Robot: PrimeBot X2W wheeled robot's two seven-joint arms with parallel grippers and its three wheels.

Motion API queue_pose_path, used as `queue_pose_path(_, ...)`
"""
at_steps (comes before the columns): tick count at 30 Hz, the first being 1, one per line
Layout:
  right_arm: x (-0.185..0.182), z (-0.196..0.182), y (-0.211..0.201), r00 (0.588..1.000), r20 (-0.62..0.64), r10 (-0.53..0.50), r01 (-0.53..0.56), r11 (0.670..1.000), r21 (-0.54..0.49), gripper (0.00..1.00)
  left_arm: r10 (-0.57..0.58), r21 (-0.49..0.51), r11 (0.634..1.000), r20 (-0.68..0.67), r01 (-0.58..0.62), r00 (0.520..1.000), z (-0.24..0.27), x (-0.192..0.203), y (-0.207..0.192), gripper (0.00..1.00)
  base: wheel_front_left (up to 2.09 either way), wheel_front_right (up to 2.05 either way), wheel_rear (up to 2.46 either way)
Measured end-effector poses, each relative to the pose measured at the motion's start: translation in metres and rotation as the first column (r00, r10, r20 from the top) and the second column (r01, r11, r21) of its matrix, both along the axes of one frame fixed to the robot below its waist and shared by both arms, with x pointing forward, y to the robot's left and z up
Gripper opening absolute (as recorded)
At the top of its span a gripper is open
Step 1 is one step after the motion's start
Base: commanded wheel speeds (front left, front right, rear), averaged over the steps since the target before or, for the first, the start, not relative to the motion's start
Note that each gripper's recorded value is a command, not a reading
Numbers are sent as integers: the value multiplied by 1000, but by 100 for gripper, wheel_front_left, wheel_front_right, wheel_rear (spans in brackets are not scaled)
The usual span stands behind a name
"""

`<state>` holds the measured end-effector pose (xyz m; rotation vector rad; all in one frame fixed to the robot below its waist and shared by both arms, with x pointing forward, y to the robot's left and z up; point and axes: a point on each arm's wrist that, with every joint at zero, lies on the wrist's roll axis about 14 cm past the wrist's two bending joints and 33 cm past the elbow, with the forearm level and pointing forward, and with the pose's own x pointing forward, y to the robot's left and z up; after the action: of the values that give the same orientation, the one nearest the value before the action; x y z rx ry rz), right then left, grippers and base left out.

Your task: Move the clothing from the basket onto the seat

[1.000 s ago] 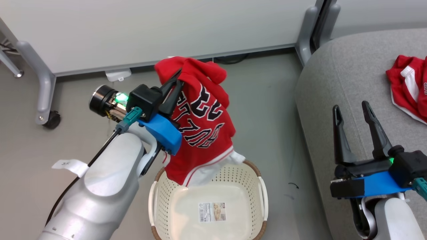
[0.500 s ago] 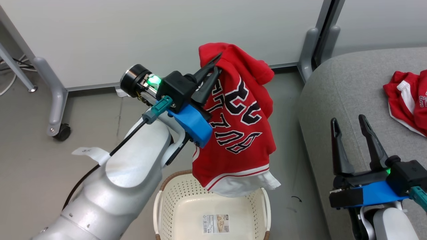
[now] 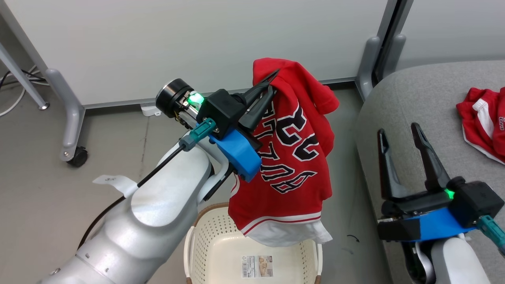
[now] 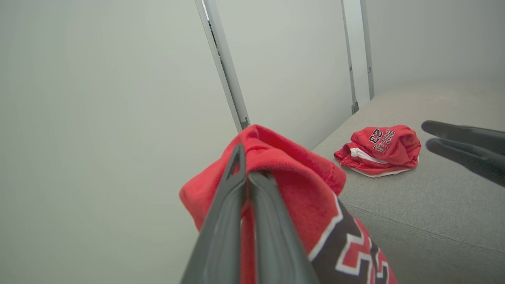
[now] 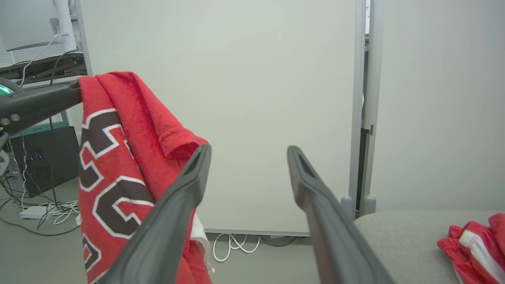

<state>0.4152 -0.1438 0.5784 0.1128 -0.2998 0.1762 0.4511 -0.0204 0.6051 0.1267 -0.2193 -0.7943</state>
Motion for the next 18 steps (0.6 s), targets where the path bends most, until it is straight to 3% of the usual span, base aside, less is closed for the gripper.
queue_pose_path(8, -4, 28, 64, 979, 87, 183, -178, 982, -58, 100, -3, 5, 1000, 3, 3, 1000, 0, -3, 0, 0, 0, 0, 0)
queue_pose_path(18, 3, 11, 105, 953, 31, 300, -297, 951, -82, 100, -6, 2, 1000, 5, 6, 1000, -2, -7, 1, 0, 0, 0, 0)
